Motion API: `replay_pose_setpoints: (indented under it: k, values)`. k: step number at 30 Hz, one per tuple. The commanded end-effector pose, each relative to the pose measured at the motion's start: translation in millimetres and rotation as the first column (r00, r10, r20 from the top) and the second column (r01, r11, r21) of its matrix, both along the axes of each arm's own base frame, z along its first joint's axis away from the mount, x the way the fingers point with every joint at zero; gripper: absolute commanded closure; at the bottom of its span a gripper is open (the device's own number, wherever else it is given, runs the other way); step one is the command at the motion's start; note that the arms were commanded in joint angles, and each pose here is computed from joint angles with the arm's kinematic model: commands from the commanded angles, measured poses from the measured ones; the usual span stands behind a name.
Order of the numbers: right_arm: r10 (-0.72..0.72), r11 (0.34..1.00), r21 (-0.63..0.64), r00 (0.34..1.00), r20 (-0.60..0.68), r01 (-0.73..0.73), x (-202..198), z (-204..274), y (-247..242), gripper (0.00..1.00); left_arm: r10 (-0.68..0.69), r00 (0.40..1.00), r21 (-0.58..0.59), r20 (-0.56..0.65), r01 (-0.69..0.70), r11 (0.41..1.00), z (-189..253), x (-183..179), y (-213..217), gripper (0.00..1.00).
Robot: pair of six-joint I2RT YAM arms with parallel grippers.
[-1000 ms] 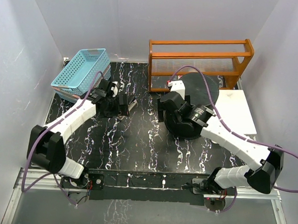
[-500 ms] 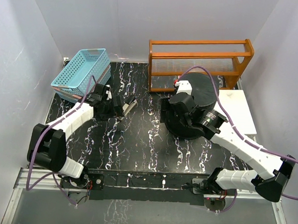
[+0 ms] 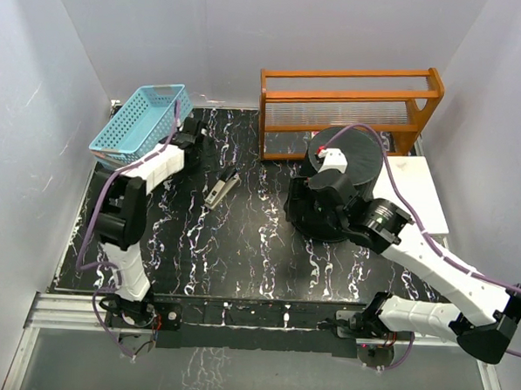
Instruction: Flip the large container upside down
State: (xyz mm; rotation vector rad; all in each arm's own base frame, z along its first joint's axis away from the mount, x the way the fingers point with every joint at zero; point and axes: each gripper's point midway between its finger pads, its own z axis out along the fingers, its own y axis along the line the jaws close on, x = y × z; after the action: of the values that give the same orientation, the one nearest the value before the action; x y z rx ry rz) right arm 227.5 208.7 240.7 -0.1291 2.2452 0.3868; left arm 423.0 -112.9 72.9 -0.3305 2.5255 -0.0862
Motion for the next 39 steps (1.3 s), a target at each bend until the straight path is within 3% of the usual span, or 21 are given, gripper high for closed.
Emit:
replay_pose_setpoints:
  k: [1,5,12,15,22,27,29,34,39]
  values:
    - [-0.038,0.997,0.068,0.999,0.032,0.036,-4.5,19.3,-8.8,0.18,-0.040,0.993,0.190,-0.108,0.060,0.980,-18.6,-15.8,0.3,0.01]
    - [-0.046,0.997,0.067,0.998,0.031,0.044,-5.6,19.5,-11.5,0.17,-0.099,0.984,0.136,-0.151,0.120,0.983,-31.0,-28.9,-27.0,0.01]
    - [-0.038,0.997,0.062,0.999,0.019,0.036,-4.6,14.1,-7.5,0.17,-0.273,0.949,-0.044,-0.157,0.269,0.962,-29.4,-56.3,-114.0,0.01]
    - [-0.034,0.998,0.061,0.999,0.013,0.033,-4.6,13.0,-6.0,0.17,-0.320,0.938,-0.043,-0.134,0.317,0.948,-14.1,-58.5,-132.7,0.01]
    - [-0.041,0.997,0.063,0.999,0.023,0.040,-5.5,15.3,-9.8,0.17,-0.379,0.923,0.063,0.067,0.375,0.925,99.6,-21.1,-115.7,0.01]
    - [-0.035,0.996,0.080,0.999,0.031,0.032,-5.2,18.5,-7.3,0.17,-0.328,0.924,0.065,0.197,0.321,0.945,173.3,8.1,-64.8,0.01]
    - [-0.034,0.996,0.085,0.999,0.034,0.031,-4.6,19.7,-6.5,0.17,-0.330,0.912,0.091,0.243,0.317,0.944,192.0,15.4,-44.7,0.01]
    - [-0.020,0.996,0.090,0.999,0.042,0.016,-3.6,22.7,-3.0,0.17,-0.355,0.870,0.329,0.343,0.243,0.912,227.5,25.6,-0.9,0.01]
    - [0.007,0.996,0.087,1.000,0.030,-0.010,-3.5,20.1,3.3,0.17,-0.290,0.903,0.256,0.317,0.213,0.943,239.8,42.0,37.9,0.05]
